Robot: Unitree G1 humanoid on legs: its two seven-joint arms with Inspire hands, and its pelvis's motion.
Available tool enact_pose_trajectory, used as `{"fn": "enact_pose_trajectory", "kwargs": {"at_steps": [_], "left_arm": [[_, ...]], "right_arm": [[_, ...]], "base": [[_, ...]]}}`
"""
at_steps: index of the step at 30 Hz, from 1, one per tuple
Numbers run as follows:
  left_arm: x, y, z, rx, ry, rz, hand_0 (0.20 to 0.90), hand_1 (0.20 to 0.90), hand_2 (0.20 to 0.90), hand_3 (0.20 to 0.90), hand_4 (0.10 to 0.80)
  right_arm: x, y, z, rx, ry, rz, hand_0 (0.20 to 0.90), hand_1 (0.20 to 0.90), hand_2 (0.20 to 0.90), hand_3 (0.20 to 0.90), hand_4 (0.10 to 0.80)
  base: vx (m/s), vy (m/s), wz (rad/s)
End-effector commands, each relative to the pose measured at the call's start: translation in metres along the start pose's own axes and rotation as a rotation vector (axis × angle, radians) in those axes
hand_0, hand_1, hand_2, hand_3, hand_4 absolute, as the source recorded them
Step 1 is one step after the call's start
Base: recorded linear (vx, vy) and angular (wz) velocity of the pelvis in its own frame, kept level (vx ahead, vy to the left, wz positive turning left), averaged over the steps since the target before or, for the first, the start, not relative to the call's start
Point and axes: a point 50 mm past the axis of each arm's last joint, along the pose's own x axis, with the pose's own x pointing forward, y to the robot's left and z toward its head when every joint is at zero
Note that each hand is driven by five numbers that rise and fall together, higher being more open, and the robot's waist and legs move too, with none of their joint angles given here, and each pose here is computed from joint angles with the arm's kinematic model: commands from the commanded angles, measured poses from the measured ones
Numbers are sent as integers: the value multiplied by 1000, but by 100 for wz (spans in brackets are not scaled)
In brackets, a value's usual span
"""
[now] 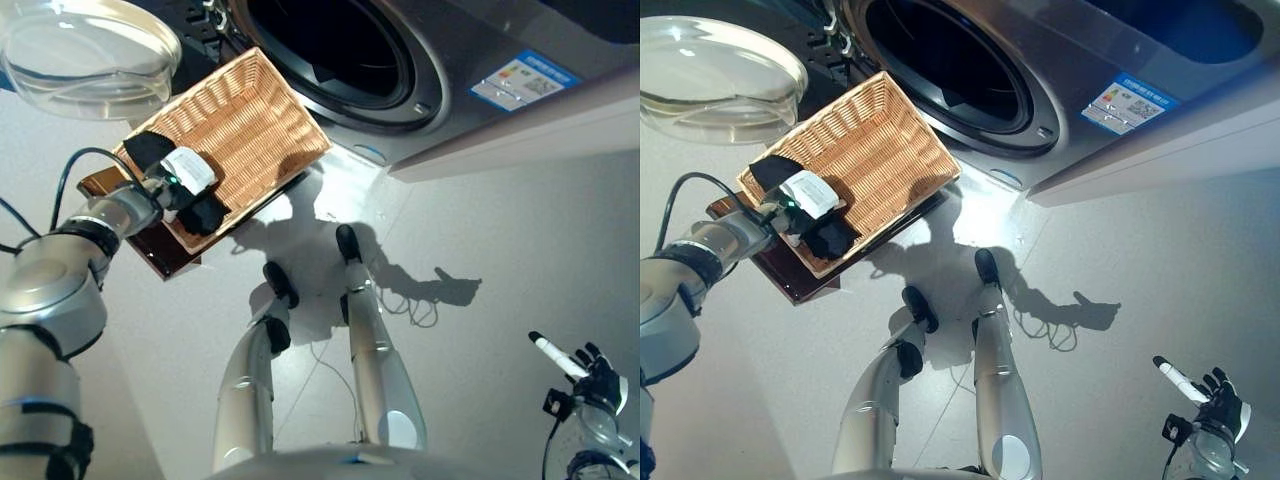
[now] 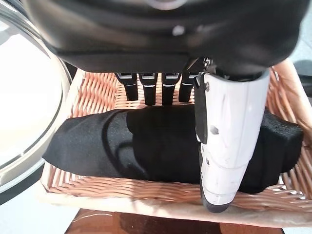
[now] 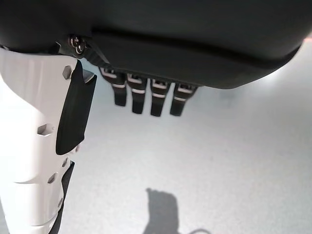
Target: Pick up the clothes and place them into the washing machine
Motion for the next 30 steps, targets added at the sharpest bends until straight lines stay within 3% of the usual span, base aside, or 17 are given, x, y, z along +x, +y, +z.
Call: {"fn": "enact_pose_trajectory", "kwargs": {"at_steps": [1, 5, 7, 10, 11, 13, 14, 17, 21, 25, 26, 28, 29, 30], "left_arm": [[-10, 5, -33, -53, 121, 17, 900, 900, 900, 900, 800], [-12, 6, -38, -52, 130, 25, 900, 900, 900, 900, 800], [-15, 5, -41, -39, 131, 36, 900, 900, 900, 900, 800], [-18, 4, -44, -53, 137, 62, 900, 900, 900, 900, 800], [-19, 3, -44, -56, 140, 63, 900, 900, 900, 900, 800], [-11, 10, -31, -41, 98, 99, 900, 900, 900, 900, 800], [-12, 9, -32, -44, 104, 97, 900, 900, 900, 900, 800], [2, 28, -17, -1, 59, 150, 900, 900, 900, 900, 800], [5, 33, -12, 3, 53, 171, 900, 900, 900, 900, 800], [5, 31, -12, -20, 64, 163, 900, 900, 900, 900, 800], [3, 28, -16, -32, 80, 154, 623, 623, 623, 623, 602], [4, 29, -15, -33, 79, 153, 461, 461, 461, 461, 486], [4, 29, -15, -32, 76, 153, 461, 461, 461, 461, 486], [3, 28, -17, -37, 86, 148, 200, 200, 200, 200, 300]], "right_arm": [[-4, -40, 4, -31, -49, -141, 900, 900, 900, 900, 800], [-4, -40, 14, -189, -102, -104, 900, 900, 900, 900, 800], [-1, -33, 52, -375, -272, -54, 900, 900, 900, 900, 800], [-2, -16, 134, -385, -564, -43, 900, 900, 900, 900, 800], [-1, -15, 136, -386, -568, -43, 900, 900, 900, 900, 800], [-14, 16, 211, -299, -819, -23, 900, 900, 900, 900, 800], [-14, 19, 213, -299, -824, -20, 900, 900, 900, 900, 800], [-40, 73, 267, -204, -1023, 76, 900, 900, 900, 900, 800], [-63, 105, 276, -107, -1114, 187, 900, 900, 900, 900, 800], [-81, 110, 265, -30, -1166, 245, 900, 900, 900, 900, 800], [-84, 107, 260, 6, -1176, 249, 900, 900, 900, 900, 800], [-85, 104, 253, 16, -1168, 244, 900, 900, 900, 900, 800], [-85, 103, 252, 15, -1166, 242, 900, 900, 900, 900, 800], [-83, 101, 244, 33, -1147, 233, 900, 900, 900, 900, 800]], "base": [[0, 0, 0], [-18, -12, 4], [-12, -7, 2], [0, 0, 0], [6, 18, -5], [5, 7, -2], [0, 0, 0], [9, 13, 4], [-5, 0, 0], [-9, -10, -3], [-11, -13, -4], [-4, -9, -2], [0, 0, 0], [0, 0, 0]]}}
